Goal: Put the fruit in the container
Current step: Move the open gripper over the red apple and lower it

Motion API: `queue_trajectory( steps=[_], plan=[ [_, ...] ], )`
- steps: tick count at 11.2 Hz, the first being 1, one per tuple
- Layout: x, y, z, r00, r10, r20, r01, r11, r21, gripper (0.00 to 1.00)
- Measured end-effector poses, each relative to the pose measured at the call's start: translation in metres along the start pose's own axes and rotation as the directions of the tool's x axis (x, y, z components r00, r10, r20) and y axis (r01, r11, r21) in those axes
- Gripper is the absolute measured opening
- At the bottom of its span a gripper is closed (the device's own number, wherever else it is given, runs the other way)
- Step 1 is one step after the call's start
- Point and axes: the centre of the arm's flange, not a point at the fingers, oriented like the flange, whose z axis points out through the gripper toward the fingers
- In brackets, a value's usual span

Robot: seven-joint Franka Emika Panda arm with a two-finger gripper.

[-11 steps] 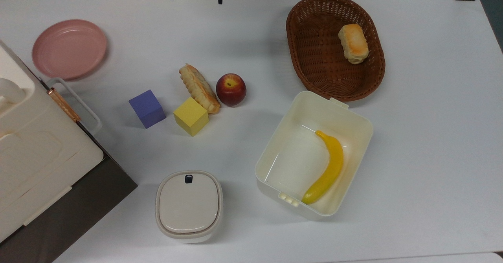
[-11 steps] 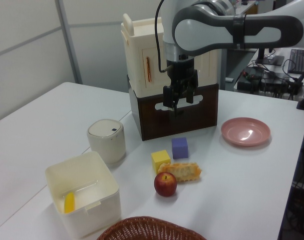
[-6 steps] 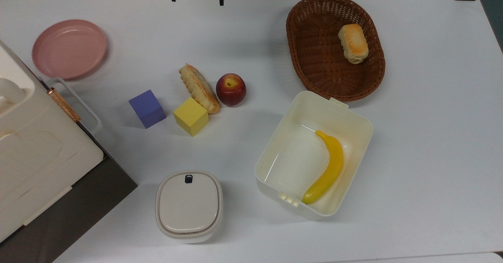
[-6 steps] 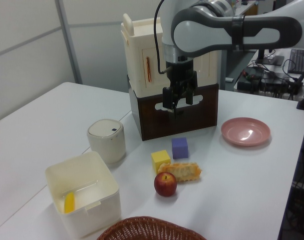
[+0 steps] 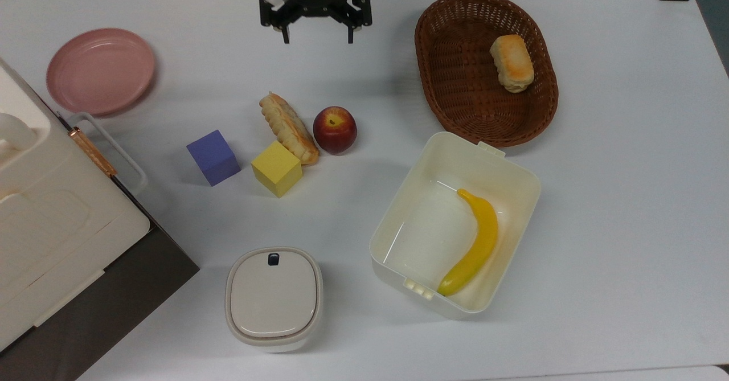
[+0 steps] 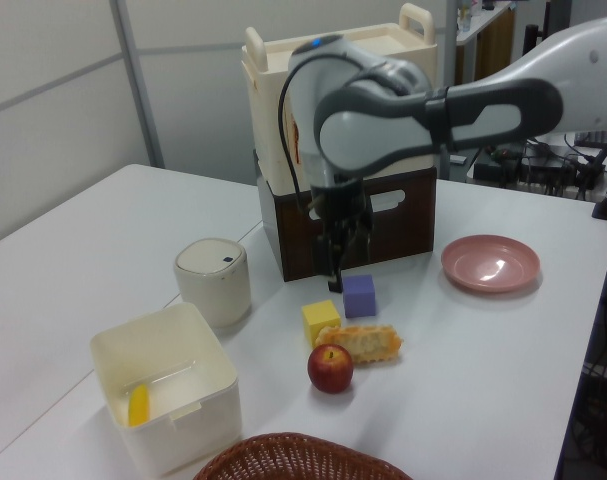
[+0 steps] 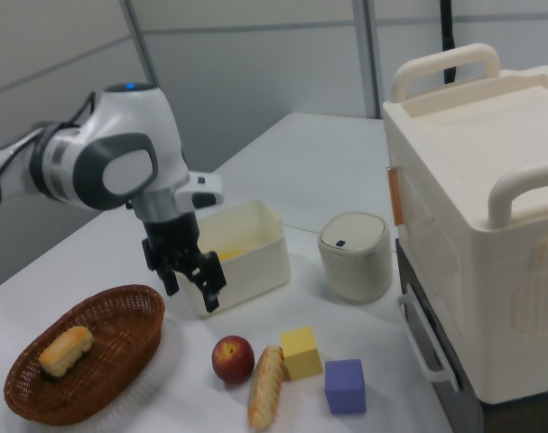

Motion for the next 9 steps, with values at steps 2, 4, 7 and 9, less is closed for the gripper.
queue_trajectory(
  steps=[2,4,7,9],
  plan=[
    [0.006,-0.002,0.029,0.999,-0.024,0.028,0.024,1.000,0.002,1.00],
    [0.020,-0.003,0.061,0.999,-0.030,0.032,0.030,1.000,0.006,1.00],
    [0.039,-0.010,0.110,0.998,-0.043,0.055,0.043,0.999,0.013,1.00],
    [0.049,-0.014,0.134,0.997,-0.050,0.063,0.049,0.999,0.017,1.00]
  ],
)
